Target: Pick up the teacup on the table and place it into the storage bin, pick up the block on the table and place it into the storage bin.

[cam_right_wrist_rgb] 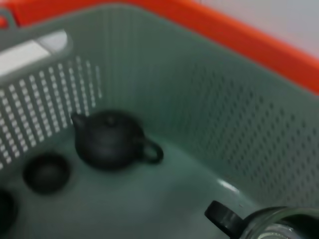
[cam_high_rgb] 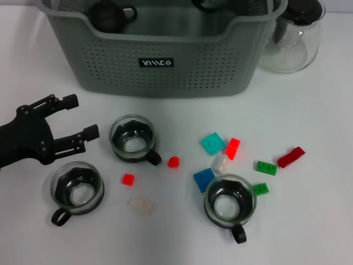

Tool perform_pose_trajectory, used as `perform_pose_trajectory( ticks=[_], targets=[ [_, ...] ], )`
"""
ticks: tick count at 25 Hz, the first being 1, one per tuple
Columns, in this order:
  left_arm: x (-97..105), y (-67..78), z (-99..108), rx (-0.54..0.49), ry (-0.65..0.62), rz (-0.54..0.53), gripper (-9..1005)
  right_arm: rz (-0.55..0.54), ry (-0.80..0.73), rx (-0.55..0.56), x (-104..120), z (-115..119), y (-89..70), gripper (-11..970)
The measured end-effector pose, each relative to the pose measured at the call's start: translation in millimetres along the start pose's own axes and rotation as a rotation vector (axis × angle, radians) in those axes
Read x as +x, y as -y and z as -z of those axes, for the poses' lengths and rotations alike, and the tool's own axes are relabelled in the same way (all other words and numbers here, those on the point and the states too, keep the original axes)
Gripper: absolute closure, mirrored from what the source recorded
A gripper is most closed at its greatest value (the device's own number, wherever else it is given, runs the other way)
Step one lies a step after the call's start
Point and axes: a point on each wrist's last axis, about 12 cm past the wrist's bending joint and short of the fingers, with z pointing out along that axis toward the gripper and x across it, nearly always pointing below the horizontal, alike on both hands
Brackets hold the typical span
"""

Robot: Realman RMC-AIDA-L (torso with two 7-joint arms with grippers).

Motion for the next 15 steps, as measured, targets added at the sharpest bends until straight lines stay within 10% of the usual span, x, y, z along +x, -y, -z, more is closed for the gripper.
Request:
perform_pose_trajectory(
  ticks=[15],
  targets=[
    [1, -1.5, -3, -0.004, -0.003, 0.002, 137, -0.033, -0.052, -0.012, 18, 0, 7.8, 872]
  ],
)
